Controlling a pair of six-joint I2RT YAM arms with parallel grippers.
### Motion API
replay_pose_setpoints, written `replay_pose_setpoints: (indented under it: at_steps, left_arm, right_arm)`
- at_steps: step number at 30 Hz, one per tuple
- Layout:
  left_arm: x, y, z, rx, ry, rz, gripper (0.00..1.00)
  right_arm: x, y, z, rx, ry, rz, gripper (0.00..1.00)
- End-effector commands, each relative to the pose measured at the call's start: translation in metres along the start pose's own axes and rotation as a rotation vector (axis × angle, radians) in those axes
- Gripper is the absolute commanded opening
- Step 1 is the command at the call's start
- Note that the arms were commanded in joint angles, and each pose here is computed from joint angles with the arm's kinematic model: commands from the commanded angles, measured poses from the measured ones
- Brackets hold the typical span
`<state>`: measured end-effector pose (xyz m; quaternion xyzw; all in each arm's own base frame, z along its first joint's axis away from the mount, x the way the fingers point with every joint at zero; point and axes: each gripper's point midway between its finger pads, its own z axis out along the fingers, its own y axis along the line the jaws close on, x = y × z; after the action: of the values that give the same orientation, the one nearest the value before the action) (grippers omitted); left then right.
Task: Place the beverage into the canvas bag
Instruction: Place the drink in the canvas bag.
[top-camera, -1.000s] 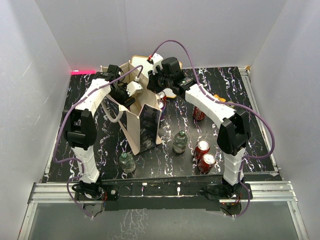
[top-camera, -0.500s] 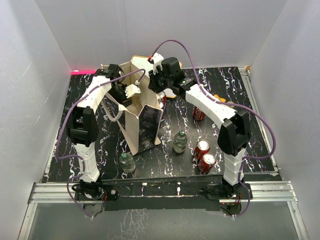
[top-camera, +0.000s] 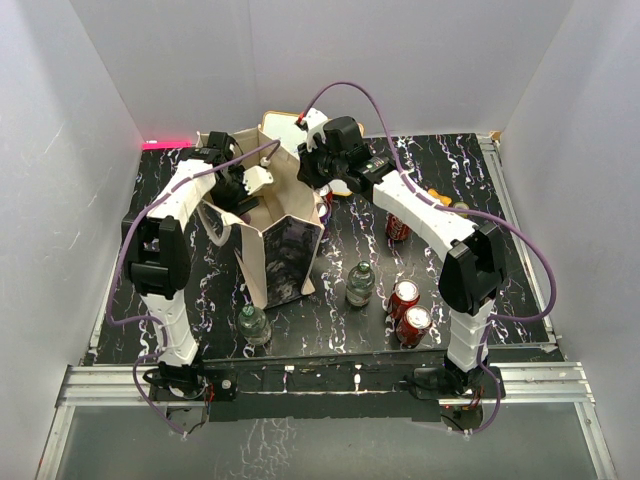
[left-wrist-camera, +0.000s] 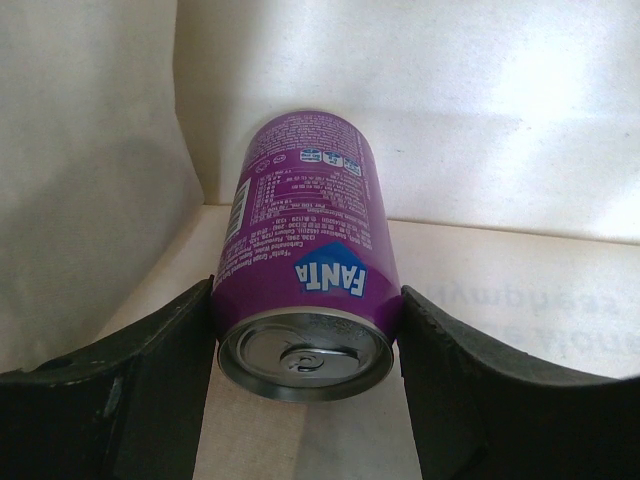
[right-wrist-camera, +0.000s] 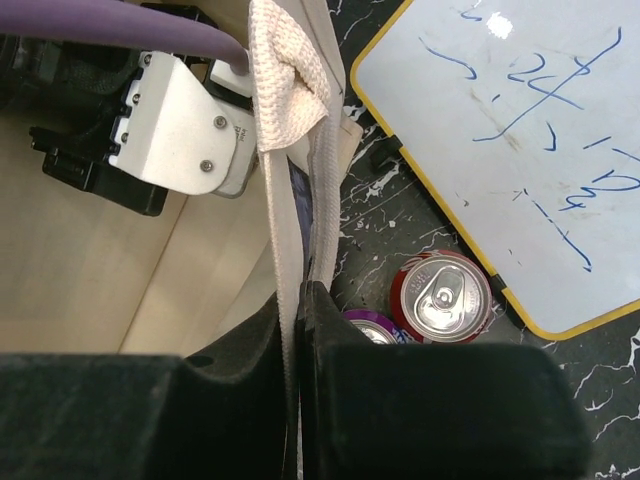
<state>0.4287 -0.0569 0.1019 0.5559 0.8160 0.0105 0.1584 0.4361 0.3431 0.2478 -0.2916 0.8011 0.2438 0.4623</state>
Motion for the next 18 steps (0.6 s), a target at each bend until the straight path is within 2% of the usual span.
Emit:
replay_pose_setpoints:
  at_steps: [1,8,18]
  left_arm:
    - [0.018,0.02,-0.018,-0.165,0.041,-0.087,0.0]
    - [0.032,0.015,-0.006,-0.176,0.094,-0.148,0.01]
    - [0.035,-0.003,0.003,-0.112,0.103,-0.255,0.26]
  right_arm:
    - [-0.041,0.003,-0.029,0.005,-0.113,-0.055,0.08]
    - [-0.032,0.004,-0.028,-0.002,-0.093,-0.052,0.08]
    - [-0.028,0.006,-0.024,-0.022,-0.08,-0.059,0.08]
